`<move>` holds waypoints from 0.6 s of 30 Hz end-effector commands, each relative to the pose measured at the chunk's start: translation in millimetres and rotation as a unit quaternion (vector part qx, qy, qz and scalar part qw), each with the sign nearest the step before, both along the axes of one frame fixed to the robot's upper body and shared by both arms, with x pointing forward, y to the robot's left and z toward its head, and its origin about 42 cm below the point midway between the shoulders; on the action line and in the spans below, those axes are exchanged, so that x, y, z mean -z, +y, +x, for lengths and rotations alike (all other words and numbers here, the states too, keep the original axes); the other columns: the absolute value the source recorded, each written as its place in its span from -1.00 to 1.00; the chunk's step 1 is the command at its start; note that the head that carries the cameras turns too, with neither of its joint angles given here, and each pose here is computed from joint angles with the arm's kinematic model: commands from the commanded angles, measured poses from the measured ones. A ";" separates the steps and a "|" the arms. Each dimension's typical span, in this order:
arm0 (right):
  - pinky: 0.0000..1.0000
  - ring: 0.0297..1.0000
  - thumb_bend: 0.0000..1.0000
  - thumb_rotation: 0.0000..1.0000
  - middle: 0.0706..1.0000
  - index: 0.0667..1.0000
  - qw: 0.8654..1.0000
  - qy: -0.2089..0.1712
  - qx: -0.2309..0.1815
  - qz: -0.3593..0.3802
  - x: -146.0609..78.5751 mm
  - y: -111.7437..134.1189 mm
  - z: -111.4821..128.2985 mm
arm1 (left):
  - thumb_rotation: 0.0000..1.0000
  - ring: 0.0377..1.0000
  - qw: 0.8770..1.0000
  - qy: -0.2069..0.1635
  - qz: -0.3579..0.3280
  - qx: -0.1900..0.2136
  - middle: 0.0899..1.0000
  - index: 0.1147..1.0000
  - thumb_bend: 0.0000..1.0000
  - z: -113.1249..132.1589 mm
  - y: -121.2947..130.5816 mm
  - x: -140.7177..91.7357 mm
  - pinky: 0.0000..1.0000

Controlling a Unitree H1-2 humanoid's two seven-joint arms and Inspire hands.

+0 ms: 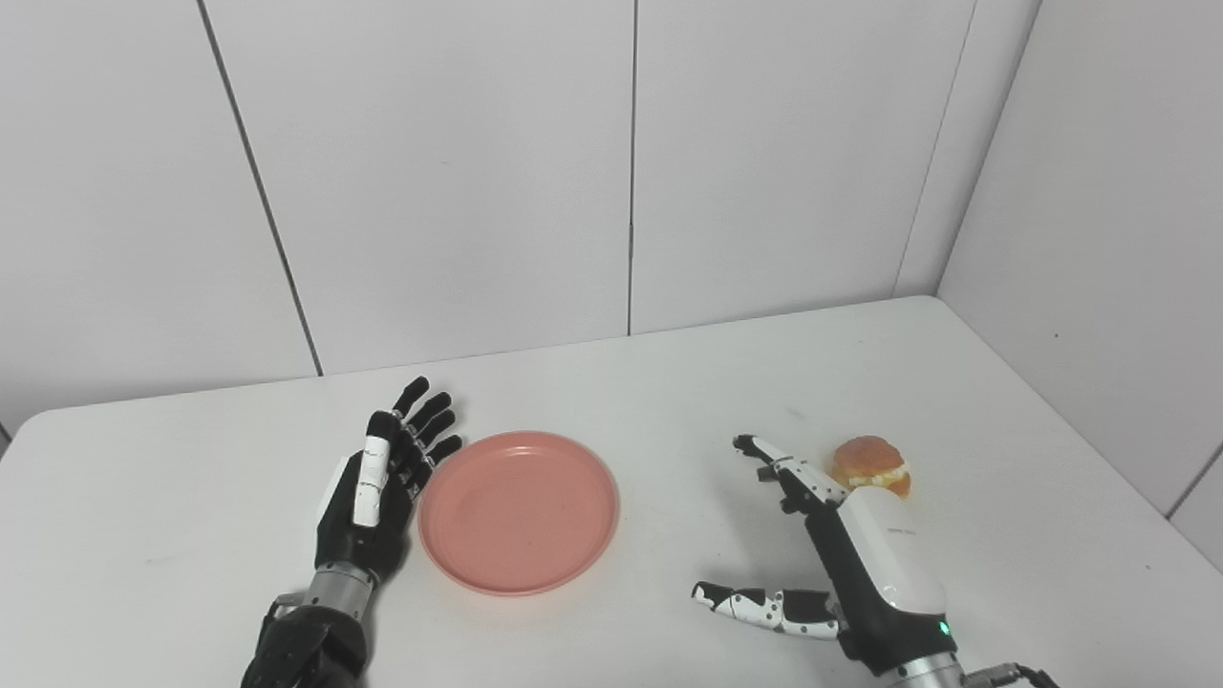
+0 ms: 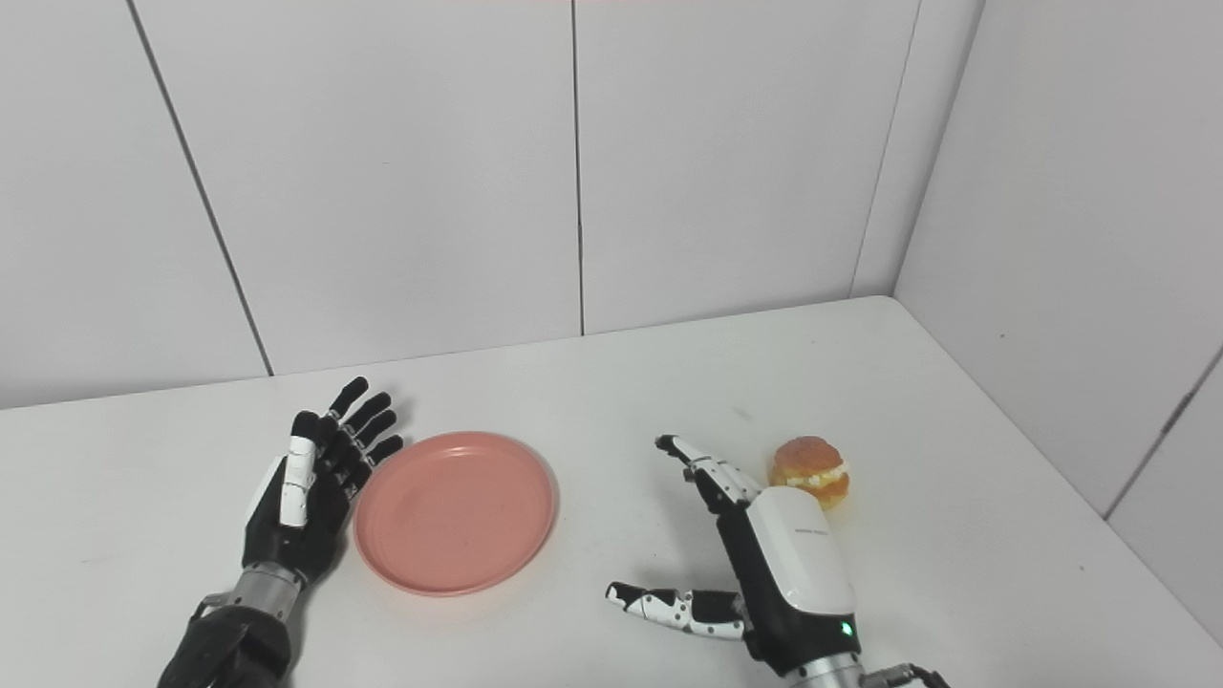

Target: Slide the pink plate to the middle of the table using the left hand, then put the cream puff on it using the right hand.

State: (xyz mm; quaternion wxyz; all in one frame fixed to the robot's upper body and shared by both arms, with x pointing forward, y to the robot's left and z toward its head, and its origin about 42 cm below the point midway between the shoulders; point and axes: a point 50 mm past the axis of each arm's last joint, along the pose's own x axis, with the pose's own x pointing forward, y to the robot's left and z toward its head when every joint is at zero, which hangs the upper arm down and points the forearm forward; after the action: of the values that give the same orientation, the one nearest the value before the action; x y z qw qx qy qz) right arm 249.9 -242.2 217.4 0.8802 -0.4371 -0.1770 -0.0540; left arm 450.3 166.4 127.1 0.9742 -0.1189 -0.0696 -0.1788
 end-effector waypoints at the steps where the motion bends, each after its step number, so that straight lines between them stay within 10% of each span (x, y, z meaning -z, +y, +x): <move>1: 0.25 0.52 0.81 -0.25 0.66 0.63 0.999 -0.025 0.006 -0.022 -21.3 -6.5 4.2 | 0.74 0.81 0.998 0.065 -0.008 -0.003 0.75 0.77 0.72 -32.4 2.0 53.7 0.68; 10: 0.31 0.60 0.92 -0.49 0.69 0.63 0.996 -0.002 0.013 -0.085 -48.9 -29.7 25.4 | 0.71 0.80 0.998 0.065 -0.006 -0.003 0.73 0.76 0.71 -31.6 2.5 53.1 0.67; 18: 0.38 0.67 1.00 -0.48 0.73 0.66 0.970 0.095 0.010 -0.223 -90.5 -65.0 62.8 | 0.71 0.79 0.998 0.067 -0.005 -0.006 0.71 0.79 0.68 -31.0 6.9 54.0 0.68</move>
State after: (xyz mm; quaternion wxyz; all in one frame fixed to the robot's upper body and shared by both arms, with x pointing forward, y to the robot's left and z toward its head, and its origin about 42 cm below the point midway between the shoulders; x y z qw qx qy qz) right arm 307.9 -304.9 291.4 0.7829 -0.6139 -0.0966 0.0296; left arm 451.2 167.7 127.4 0.9745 -0.1164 -0.0692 -0.1786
